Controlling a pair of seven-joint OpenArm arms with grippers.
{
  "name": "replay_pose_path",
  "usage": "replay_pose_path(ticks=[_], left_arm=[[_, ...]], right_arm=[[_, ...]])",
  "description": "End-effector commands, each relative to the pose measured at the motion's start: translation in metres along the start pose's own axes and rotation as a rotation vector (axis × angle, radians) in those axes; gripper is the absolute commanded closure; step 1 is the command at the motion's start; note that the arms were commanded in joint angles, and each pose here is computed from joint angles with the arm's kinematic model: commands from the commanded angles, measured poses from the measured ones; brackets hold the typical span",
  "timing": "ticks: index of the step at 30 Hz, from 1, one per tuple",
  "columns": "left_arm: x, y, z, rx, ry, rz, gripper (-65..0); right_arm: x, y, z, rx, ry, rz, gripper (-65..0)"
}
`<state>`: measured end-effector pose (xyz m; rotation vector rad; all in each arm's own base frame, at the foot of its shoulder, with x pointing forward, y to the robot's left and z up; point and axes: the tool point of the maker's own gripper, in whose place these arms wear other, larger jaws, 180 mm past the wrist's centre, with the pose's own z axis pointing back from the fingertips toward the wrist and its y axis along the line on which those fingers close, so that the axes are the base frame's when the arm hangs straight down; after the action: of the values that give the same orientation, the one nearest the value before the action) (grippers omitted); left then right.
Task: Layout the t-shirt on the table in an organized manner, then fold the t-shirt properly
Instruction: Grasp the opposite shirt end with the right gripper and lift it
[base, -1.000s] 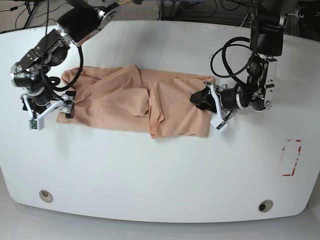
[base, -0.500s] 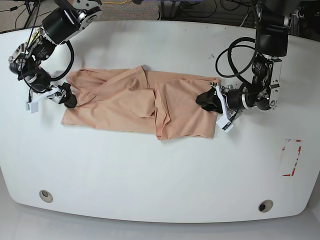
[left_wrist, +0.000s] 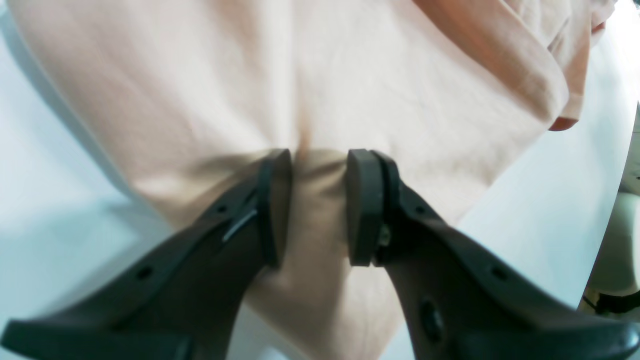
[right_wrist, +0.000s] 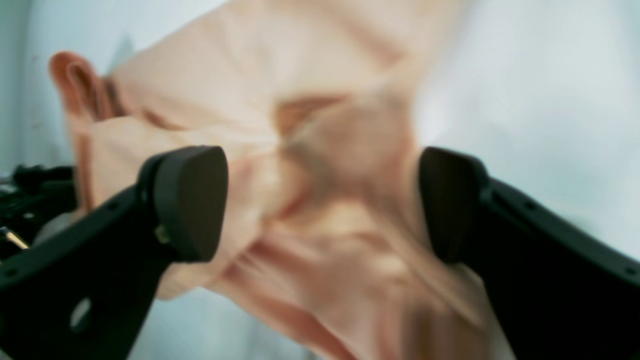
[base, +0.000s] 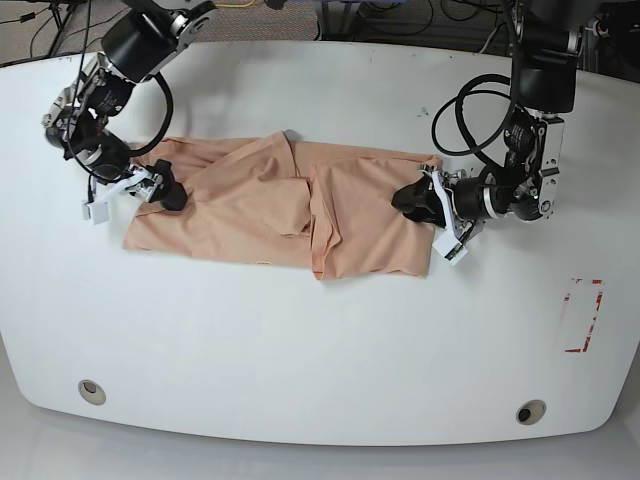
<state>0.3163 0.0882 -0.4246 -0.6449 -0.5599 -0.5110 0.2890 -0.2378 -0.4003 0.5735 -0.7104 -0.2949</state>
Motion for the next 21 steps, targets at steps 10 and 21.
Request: replay_pose_path(ticks=[10, 21], left_arm=[[-0.038, 0.021, 0.008, 0.099, 0.189, -0.014, -17.6], [-0.040, 0.020, 0.007, 0.097, 0.193, -0.014, -17.6]], right_arm=[[0.005, 0.041, -0.026, 0.090, -0.009, 0.087, -51.7], [0.019, 0.046, -0.028, 0.100, -0.070, 0.107, -3.6]])
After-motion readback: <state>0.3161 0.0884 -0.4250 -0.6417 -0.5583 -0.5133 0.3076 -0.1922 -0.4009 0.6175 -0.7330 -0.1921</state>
